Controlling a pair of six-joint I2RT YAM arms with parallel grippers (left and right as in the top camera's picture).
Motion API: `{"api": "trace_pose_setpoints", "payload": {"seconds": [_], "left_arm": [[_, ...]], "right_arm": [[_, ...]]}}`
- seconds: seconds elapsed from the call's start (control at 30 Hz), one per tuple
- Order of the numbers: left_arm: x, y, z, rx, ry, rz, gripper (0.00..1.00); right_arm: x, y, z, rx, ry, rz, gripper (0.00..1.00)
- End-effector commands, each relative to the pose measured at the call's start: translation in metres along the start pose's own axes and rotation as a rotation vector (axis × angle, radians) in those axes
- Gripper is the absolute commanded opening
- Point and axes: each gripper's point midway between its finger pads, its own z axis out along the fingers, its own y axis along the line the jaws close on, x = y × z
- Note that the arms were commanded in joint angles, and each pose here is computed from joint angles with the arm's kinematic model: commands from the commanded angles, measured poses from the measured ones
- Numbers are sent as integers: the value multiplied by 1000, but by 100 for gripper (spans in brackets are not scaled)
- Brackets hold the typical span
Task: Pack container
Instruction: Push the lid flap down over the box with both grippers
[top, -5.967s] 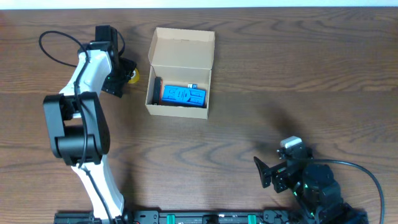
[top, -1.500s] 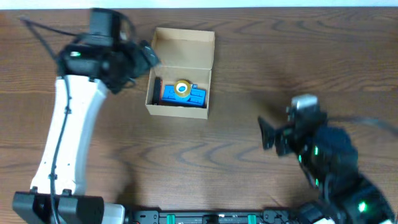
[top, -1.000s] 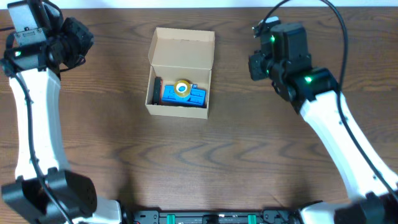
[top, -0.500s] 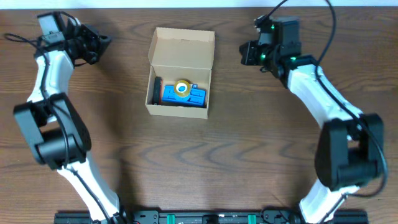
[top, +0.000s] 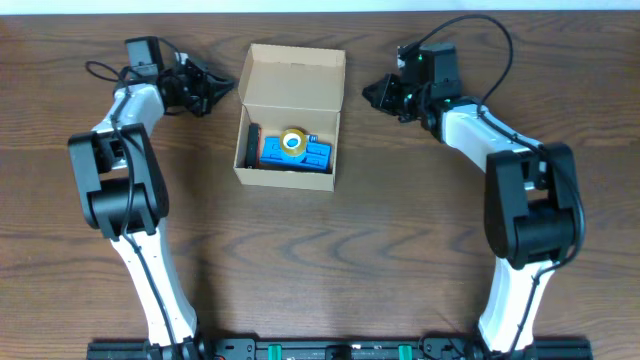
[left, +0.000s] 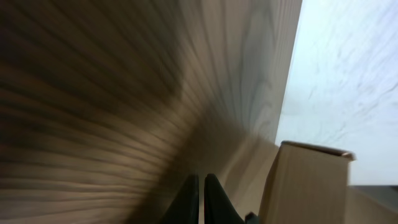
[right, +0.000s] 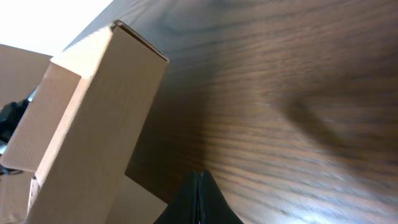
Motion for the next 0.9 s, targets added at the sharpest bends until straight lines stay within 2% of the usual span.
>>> {"api": "trace_pose_setpoints", "payload": {"seconds": [0.0, 0.47, 0.7, 0.87], "left_arm": [[7, -11, 8, 20, 34, 24, 5], [38, -27, 15, 92, 167, 79, 5], [46, -36, 11, 148, 217, 167, 5], [51, -52, 3, 182, 234, 244, 5]], "right_arm": [[15, 4, 20, -47, 52, 72, 1], [12, 36, 43, -178, -9, 10, 1], [-7, 63, 35, -287, -94, -118, 1], [-9, 76, 31, -339, -93, -170, 1]]}}
